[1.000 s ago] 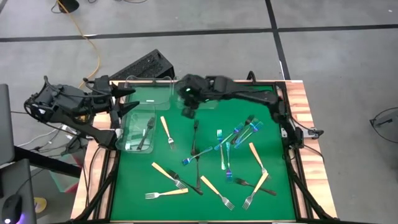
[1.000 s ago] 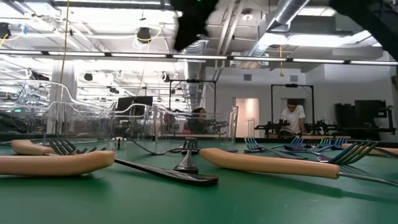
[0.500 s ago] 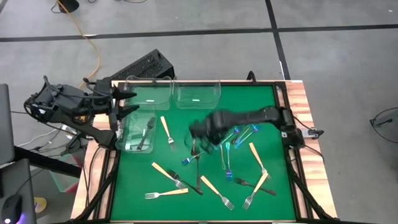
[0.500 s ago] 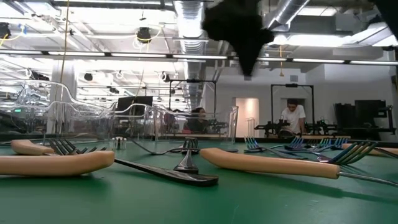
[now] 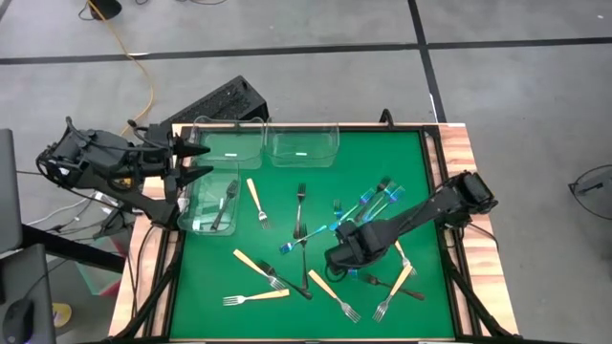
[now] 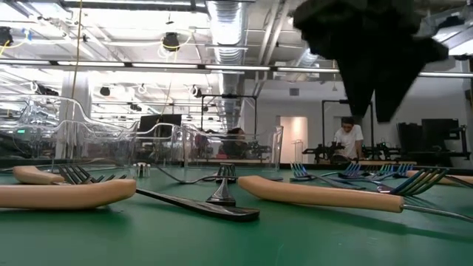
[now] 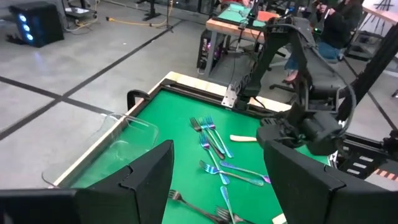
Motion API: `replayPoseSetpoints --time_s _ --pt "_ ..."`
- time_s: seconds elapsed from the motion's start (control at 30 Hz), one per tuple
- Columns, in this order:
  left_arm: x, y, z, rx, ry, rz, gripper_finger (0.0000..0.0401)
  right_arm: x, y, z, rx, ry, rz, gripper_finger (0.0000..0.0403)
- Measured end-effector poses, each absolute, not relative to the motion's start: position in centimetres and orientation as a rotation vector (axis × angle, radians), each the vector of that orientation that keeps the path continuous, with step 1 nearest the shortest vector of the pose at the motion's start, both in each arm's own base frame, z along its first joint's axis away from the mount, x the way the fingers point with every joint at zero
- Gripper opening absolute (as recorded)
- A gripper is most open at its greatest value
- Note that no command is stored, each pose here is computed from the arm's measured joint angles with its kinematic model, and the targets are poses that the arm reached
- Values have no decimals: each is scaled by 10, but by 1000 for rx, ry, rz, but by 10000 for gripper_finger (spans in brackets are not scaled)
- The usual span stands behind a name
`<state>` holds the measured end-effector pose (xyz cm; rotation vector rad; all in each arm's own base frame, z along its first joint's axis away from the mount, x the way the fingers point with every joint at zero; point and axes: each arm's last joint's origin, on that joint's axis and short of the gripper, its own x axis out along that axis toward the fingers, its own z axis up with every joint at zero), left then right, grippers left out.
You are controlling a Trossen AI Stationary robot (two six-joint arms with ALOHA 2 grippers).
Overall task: Sort silverware by color (type)
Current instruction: Put the iridescent fork into the top left transparent bin
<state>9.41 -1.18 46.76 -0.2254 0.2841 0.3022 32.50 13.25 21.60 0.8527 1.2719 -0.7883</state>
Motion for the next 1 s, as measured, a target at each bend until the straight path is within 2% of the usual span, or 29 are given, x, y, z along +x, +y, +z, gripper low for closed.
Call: replayPoseSetpoints --time_s 0.1,0.2,0.33,0.53,1.0 --pt "94 -12 468 -262 284 288 234 328 128 204 859 1270 -808 248" --pt "94 -13 467 -290 285 275 234 336 115 194 881 1235 -800 256" --pt "94 -14 467 -328 288 257 234 344 95 189 872 1140 -829 258" --pt "94 -13 467 -352 285 261 234 346 71 181 848 1151 -850 258" --pt "94 -13 467 -341 278 283 234 334 53 146 813 1162 -825 250"
